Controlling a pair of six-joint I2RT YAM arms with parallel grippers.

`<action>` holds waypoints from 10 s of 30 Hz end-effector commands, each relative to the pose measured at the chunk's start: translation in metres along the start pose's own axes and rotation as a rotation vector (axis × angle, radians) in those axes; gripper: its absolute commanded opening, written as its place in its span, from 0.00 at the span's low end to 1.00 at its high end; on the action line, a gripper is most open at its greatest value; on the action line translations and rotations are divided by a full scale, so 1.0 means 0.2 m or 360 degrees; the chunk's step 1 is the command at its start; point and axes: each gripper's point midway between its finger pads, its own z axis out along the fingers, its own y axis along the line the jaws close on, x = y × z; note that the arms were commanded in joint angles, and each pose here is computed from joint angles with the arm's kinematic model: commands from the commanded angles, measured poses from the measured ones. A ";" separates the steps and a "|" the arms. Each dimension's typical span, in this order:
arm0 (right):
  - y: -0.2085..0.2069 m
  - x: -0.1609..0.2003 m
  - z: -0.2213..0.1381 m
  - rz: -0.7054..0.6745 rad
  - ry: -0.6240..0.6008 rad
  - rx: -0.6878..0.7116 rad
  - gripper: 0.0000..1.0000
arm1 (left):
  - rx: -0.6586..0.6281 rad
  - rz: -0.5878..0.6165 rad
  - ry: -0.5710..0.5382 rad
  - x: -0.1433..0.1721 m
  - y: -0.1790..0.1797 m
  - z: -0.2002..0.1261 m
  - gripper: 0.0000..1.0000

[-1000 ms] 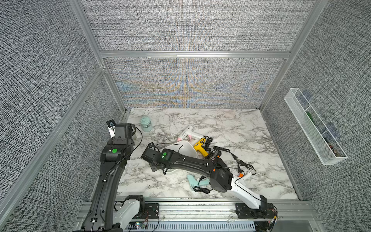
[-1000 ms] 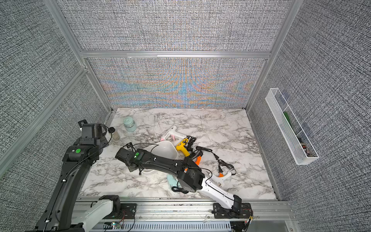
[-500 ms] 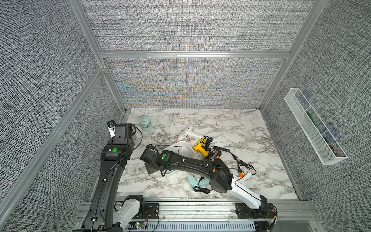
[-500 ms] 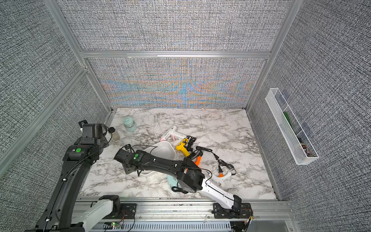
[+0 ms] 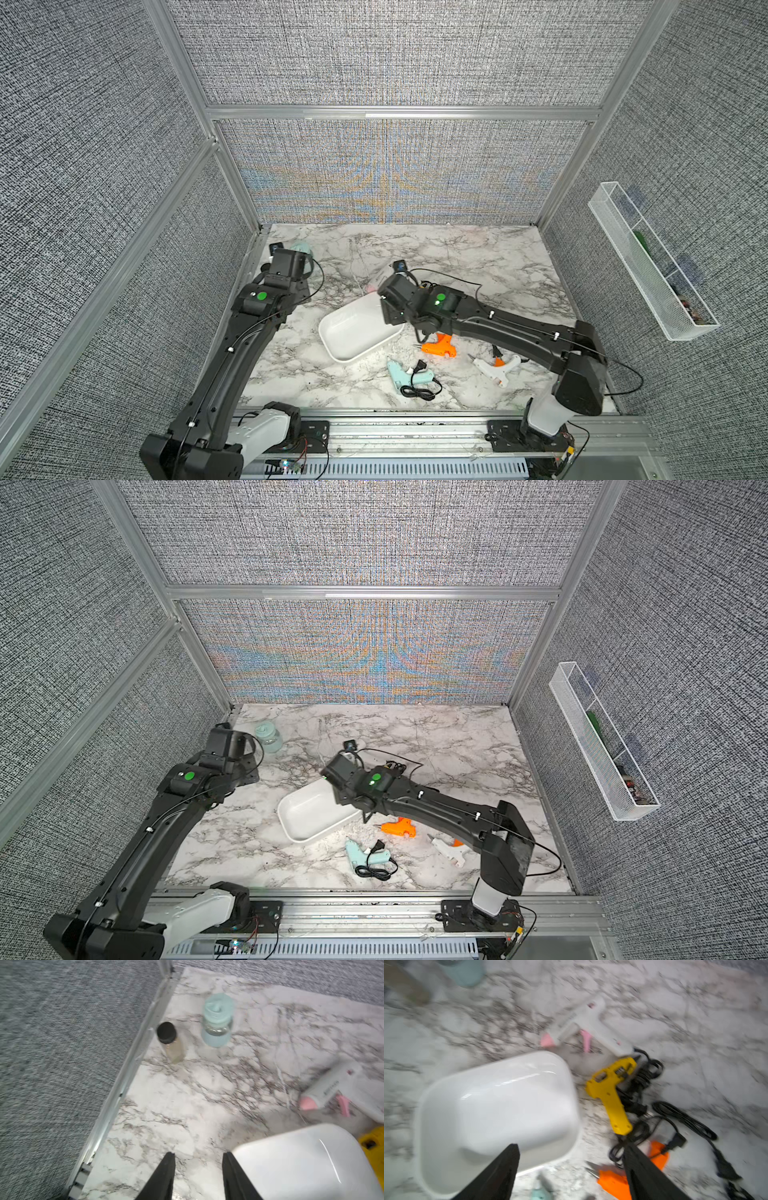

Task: Put the hot melt glue gun into the storage box
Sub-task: Place the storage box at the center of the board, then pick up the hot melt adhesive gun from the center of the board, then place the hot melt adhesive gun in the storage box, then pick up the hot melt adhesive gun from the center of the board, then place the hot melt adhesive gun in the storage box.

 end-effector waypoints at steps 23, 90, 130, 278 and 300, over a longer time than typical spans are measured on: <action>-0.54 0.47 0.48 0.0664 0.0521 -0.0002 0.76 | 0.0131 0.0399 0.0329 0.45 -0.60 -0.07 0.46; 0.48 -0.15 0.47 -0.0656 0.0338 -0.0115 0.00 | -0.0197 -0.0066 -0.0108 0.17 0.12 -0.36 0.47; 0.48 -0.02 0.50 -0.0725 0.0318 -0.0094 0.00 | -0.0221 -0.0011 -0.0088 0.16 0.09 -0.33 0.49; -1.20 1.03 0.14 0.1361 0.0558 0.0411 0.18 | 0.0310 0.0727 0.0469 0.53 -0.85 -0.14 0.54; -0.50 -0.19 -0.09 -0.0352 0.0140 0.0040 0.01 | 0.0101 0.0616 0.0291 0.30 -0.66 -0.22 0.55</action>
